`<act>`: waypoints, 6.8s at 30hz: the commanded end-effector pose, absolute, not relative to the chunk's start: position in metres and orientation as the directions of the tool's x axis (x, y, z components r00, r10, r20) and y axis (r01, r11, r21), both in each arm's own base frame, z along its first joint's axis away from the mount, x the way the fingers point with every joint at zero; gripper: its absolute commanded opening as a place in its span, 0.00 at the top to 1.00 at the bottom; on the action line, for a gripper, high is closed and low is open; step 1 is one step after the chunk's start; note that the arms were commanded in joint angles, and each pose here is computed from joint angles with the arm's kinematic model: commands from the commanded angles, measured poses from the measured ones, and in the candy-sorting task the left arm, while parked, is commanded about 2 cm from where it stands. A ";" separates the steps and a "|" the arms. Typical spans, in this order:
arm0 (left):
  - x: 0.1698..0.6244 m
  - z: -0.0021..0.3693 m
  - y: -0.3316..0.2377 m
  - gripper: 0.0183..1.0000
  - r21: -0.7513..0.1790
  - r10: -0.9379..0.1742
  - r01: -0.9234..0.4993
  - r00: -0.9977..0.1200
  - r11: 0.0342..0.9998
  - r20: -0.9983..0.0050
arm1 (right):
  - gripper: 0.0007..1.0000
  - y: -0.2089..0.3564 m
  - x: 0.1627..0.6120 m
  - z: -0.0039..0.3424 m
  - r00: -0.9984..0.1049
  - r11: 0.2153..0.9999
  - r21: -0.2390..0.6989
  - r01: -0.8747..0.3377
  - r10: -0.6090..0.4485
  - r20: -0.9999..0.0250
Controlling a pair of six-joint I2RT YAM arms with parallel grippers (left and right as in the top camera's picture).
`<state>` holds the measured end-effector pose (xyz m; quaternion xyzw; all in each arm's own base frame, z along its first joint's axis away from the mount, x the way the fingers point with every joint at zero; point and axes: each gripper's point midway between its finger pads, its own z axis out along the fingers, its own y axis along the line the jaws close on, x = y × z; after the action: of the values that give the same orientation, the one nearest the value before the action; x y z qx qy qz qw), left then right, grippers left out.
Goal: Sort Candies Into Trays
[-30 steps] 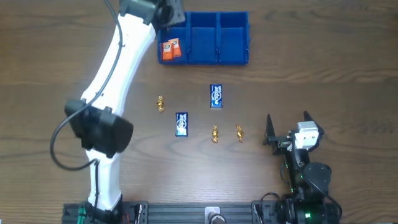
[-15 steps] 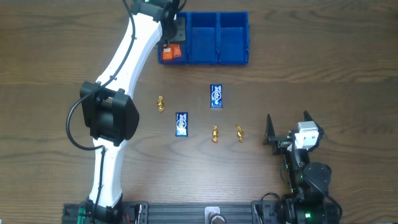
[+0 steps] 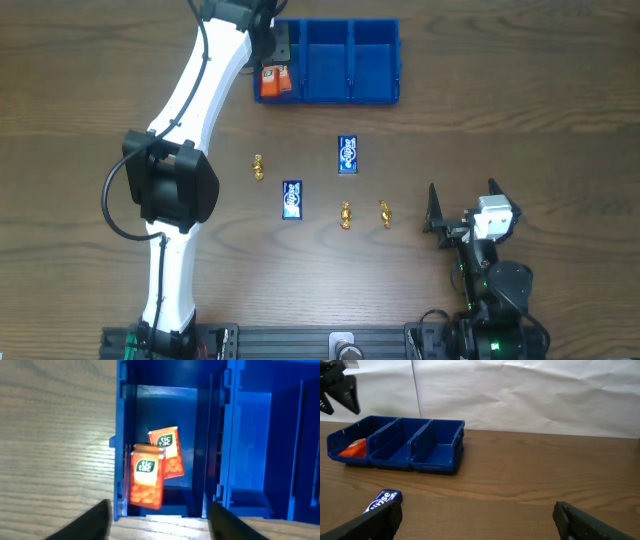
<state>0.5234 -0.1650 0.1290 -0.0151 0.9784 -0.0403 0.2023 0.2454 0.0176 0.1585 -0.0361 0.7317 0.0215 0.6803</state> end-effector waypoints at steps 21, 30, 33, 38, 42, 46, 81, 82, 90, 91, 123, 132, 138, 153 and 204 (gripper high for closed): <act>0.268 0.415 -0.045 0.09 -0.062 -0.080 0.158 0.108 0.985 -0.991 | 0.00 0.016 0.245 0.157 -0.073 0.997 -0.021 -0.077 -0.027 -0.997; 0.219 0.301 -0.025 0.00 -0.031 -0.054 0.139 0.161 0.990 -0.986 | 0.00 0.016 0.245 0.157 -0.073 0.997 -0.021 -0.077 -0.027 -0.997; 0.220 0.266 -0.030 0.00 -0.028 -0.051 0.167 0.137 0.986 -0.989 | 0.00 0.016 0.245 0.157 -0.073 0.997 -0.021 -0.077 -0.027 -0.997; 0.235 0.204 -0.033 0.00 -0.044 -0.043 0.170 -0.008 0.984 -0.999 | 0.00 0.016 0.245 0.157 -0.073 0.997 -0.021 -0.077 -0.027 -0.997; 0.242 0.155 -0.033 0.00 -0.056 -0.039 0.166 -0.108 0.985 -0.993 | 0.00 0.016 0.245 0.157 -0.073 0.997 -0.021 -0.077 -0.027 -0.997; 0.242 0.139 -0.033 0.04 -0.062 -0.037 0.164 -0.153 0.985 -0.987 | 0.00 0.016 0.245 0.157 -0.073 0.997 -0.021 -0.077 -0.027 -0.997; 0.242 0.139 -0.033 0.00 -0.062 -0.036 0.164 -0.154 0.985 -0.987 | 0.00 0.126 0.212 0.277 -0.156 0.635 0.322 -0.702 0.304 -0.940; 0.242 0.139 -0.033 0.00 -0.062 -0.036 0.164 -0.154 0.985 -0.987 | 0.00 0.135 0.214 0.291 -0.212 0.582 0.354 -0.733 0.299 -0.930; 0.242 0.139 -0.033 0.00 -0.062 -0.036 0.164 -0.154 0.985 -0.987 | 0.00 0.197 0.302 0.303 -0.540 0.527 0.527 -0.667 0.145 -0.829; 0.242 0.139 -0.033 0.00 -0.062 -0.036 0.164 -0.154 0.985 -0.987 | 0.00 0.208 0.312 0.294 -0.587 0.552 0.547 -0.630 0.123 -0.800; 0.242 0.139 -0.033 0.00 -0.062 -0.036 0.164 -0.154 0.985 -0.987 | 0.02 0.306 0.271 0.007 -0.981 0.996 0.089 0.001 0.018 -0.192; 0.242 0.139 -0.033 0.00 -0.062 -0.036 0.164 -0.154 0.985 -0.987 | 0.11 0.303 0.271 0.000 -0.978 0.999 0.047 -0.006 0.004 -0.210; 0.242 0.139 -0.033 0.00 -0.062 -0.036 0.164 -0.154 0.985 -0.987 | 0.23 0.303 0.268 -0.007 -0.978 0.999 0.027 -0.020 -0.014 -0.206; 0.242 0.139 -0.033 0.00 -0.062 -0.037 0.164 -0.154 0.985 -0.987 | 0.75 0.316 0.283 0.020 -0.959 0.996 0.026 -0.089 -0.079 -0.271; 0.242 0.139 -0.033 0.00 -0.062 -0.036 0.164 -0.154 0.985 -0.987 | 0.12 0.211 0.514 0.181 -0.679 0.999 0.051 -0.017 0.026 -0.734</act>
<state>0.2424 -0.0309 0.1553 0.0330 0.7413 -0.0762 0.6660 0.5352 0.2304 0.1261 -0.0134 0.9312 0.0105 0.3641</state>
